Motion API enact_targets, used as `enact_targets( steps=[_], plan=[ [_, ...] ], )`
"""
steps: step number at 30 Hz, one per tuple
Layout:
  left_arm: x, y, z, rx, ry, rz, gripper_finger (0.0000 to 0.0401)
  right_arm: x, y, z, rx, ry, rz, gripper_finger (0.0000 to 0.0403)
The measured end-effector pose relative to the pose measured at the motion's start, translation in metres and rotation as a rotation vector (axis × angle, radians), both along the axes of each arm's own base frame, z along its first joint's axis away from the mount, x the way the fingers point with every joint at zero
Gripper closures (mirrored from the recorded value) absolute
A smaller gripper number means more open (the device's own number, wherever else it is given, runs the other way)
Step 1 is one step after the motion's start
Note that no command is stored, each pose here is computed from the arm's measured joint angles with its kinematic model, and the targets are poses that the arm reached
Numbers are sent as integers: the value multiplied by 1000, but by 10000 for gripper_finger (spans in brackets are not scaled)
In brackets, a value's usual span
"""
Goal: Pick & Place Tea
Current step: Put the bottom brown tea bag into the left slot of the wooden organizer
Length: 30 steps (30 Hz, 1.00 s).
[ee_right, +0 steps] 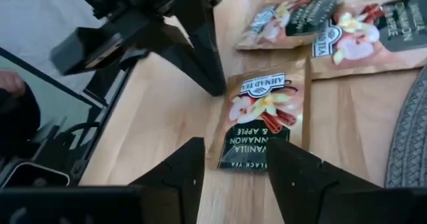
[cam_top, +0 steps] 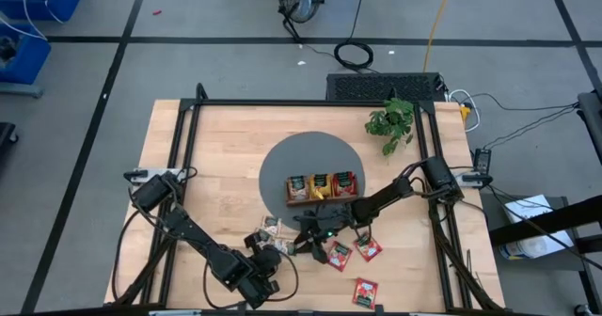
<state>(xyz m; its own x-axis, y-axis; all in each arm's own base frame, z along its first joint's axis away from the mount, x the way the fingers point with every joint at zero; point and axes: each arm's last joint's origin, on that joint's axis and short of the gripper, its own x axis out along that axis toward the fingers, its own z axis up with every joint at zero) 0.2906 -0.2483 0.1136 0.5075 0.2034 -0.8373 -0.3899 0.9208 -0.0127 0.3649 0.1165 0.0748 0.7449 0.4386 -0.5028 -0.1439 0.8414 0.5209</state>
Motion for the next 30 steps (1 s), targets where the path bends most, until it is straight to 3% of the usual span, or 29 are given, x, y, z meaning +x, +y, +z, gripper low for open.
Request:
enact_targets(
  steps=[7,15,20,26,30],
  plan=[
    [2,1,0,3,-1,-5,395,-11,-6,-15,-83,113,-82,257],
    [3,0,0,-8,-9,-18,397,-8,-10,2,-137,31,-113,246],
    [3,0,0,-8,-9,-19,389,-13,-11,9,-157,93,-139,246],
    [3,0,0,-4,-13,-20,395,-12,-8,11,-157,55,-123,246],
    [5,-4,1,50,-63,-80,381,-13,-3,17,-178,22,-91,245]
  ],
)
